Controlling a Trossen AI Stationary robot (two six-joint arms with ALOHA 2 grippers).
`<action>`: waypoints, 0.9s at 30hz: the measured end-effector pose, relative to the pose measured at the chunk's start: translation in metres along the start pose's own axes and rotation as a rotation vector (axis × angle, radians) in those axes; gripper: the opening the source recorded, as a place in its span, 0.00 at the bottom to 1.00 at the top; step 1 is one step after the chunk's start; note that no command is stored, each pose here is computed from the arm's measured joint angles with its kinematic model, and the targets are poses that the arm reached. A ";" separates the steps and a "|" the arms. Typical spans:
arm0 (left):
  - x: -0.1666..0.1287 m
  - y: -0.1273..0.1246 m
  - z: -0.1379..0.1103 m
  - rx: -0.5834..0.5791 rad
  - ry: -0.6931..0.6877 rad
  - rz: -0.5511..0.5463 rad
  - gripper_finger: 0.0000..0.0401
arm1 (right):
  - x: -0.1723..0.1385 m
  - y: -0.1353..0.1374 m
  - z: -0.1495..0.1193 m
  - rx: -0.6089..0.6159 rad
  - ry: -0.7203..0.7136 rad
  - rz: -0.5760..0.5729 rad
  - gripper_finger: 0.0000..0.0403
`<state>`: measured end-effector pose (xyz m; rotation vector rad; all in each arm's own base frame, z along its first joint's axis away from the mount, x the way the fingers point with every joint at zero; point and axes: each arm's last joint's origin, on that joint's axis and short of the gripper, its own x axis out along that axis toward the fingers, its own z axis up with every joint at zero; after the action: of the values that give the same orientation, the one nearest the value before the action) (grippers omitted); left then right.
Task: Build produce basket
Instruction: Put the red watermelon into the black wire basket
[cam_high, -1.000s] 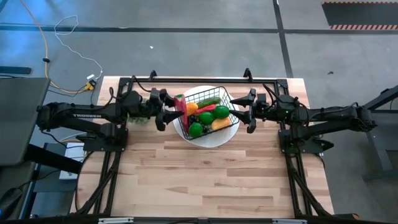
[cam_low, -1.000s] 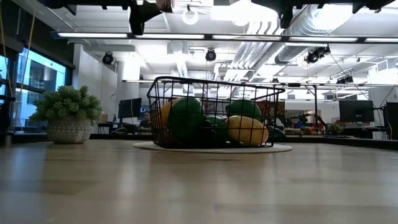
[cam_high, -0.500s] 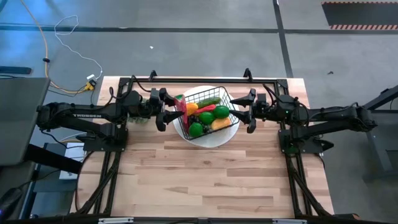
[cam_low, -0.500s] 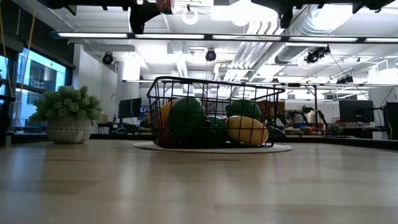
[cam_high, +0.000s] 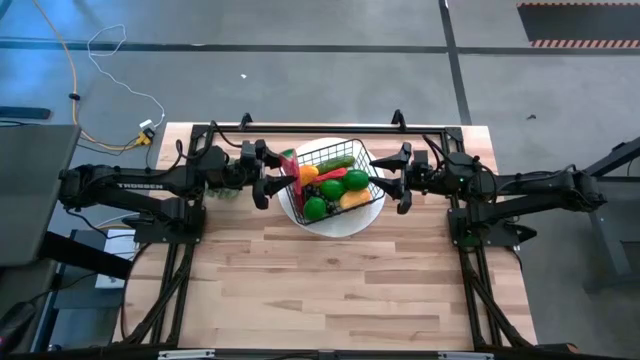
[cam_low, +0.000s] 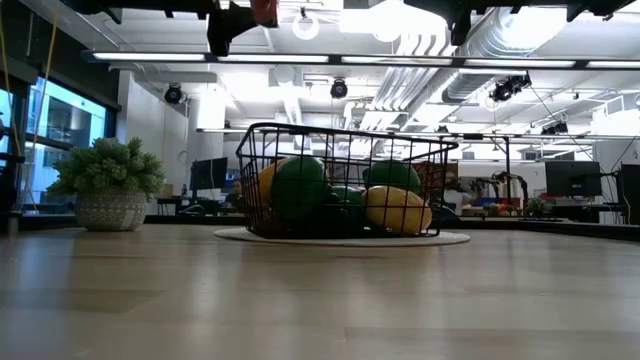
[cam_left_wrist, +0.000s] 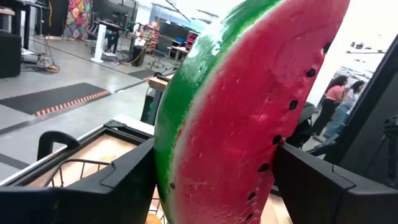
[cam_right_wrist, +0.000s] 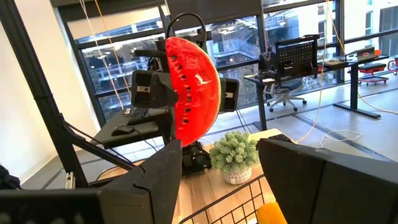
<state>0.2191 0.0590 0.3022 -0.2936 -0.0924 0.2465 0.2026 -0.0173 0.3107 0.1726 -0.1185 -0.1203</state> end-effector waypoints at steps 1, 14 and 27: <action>0.000 0.000 0.000 0.000 0.000 -0.001 0.68 | 0.000 0.000 0.000 0.000 0.000 0.000 0.49; 0.068 0.014 0.000 -0.009 0.341 0.191 0.68 | -0.002 0.003 0.016 0.008 -0.161 0.028 0.49; 0.152 0.057 -0.058 0.105 0.726 0.313 0.68 | -0.002 0.003 0.015 0.007 -0.151 0.035 0.49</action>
<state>0.3601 0.1344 0.2378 -0.2773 0.6869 0.4400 0.1991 -0.0168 0.3258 0.1685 -0.2719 -0.0975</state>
